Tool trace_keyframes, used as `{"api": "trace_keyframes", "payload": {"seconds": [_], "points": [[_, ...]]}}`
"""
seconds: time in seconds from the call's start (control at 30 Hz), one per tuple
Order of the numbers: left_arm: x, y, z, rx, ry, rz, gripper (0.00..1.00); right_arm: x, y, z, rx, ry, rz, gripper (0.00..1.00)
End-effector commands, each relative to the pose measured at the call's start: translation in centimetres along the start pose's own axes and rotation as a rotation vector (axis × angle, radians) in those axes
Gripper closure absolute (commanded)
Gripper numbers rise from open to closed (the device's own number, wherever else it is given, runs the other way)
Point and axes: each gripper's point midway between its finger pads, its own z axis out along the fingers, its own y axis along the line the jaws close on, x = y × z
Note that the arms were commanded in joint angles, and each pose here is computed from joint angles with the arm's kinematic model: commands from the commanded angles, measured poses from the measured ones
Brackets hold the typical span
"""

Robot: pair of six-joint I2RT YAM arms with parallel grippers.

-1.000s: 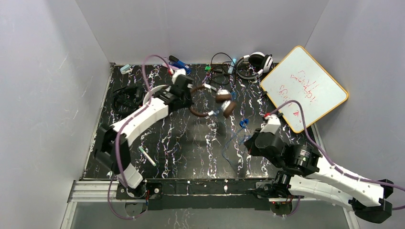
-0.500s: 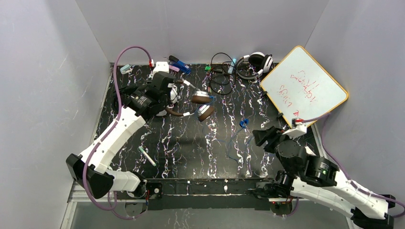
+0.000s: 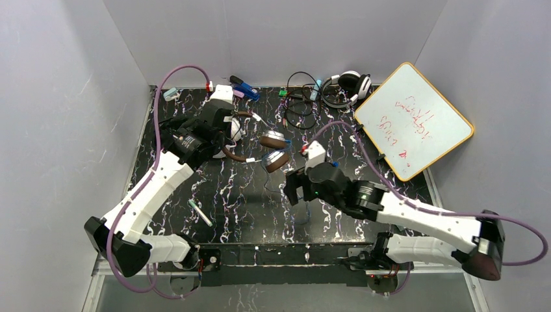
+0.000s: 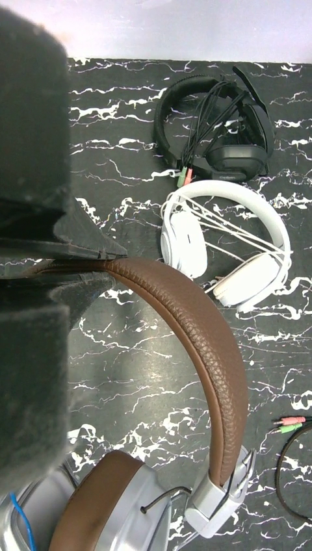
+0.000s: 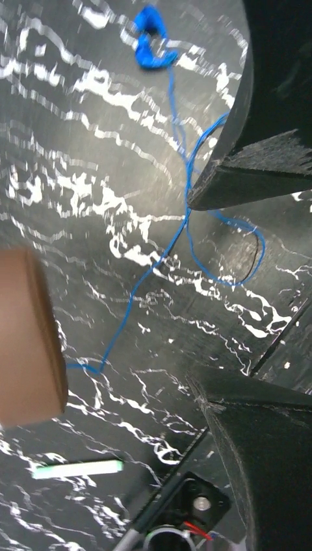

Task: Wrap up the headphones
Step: Pick up the headphones from the center of the board.

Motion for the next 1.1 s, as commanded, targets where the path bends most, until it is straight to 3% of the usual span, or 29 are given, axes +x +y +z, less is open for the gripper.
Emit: {"api": "trace_keyframes", "payload": {"seconds": [0.0, 0.33, 0.5, 0.73, 0.9, 1.07], "points": [[-1.7, -0.3, -1.2, 0.046, -0.069, -0.036, 1.0, -2.1, 5.0, 1.5, -0.214, -0.034, -0.09, 0.05], [-2.1, -0.3, -2.5, 0.08, -0.081, -0.116, 1.0, -3.8, 8.1, 2.8, -0.438, -0.163, -0.082, 0.16], [-3.5, 0.0, -3.3, 0.054, -0.09, -0.239, 1.0, -3.3, 7.9, 2.1, -0.522, -0.341, -0.024, 0.16], [-6.3, 0.1, -5.3, 0.095, -0.138, -0.28, 1.0, -2.5, 6.8, 2.2, -0.493, -0.393, -0.171, 0.19], [-7.8, -0.1, -6.5, 0.133, -0.15, -0.294, 1.0, -2.2, 4.6, 3.3, -0.377, -0.394, -0.298, 0.2], [-8.8, -0.1, -7.5, 0.16, -0.171, -0.319, 1.0, -1.5, 3.0, 4.1, -0.333, -0.392, -0.305, 0.16]]}}
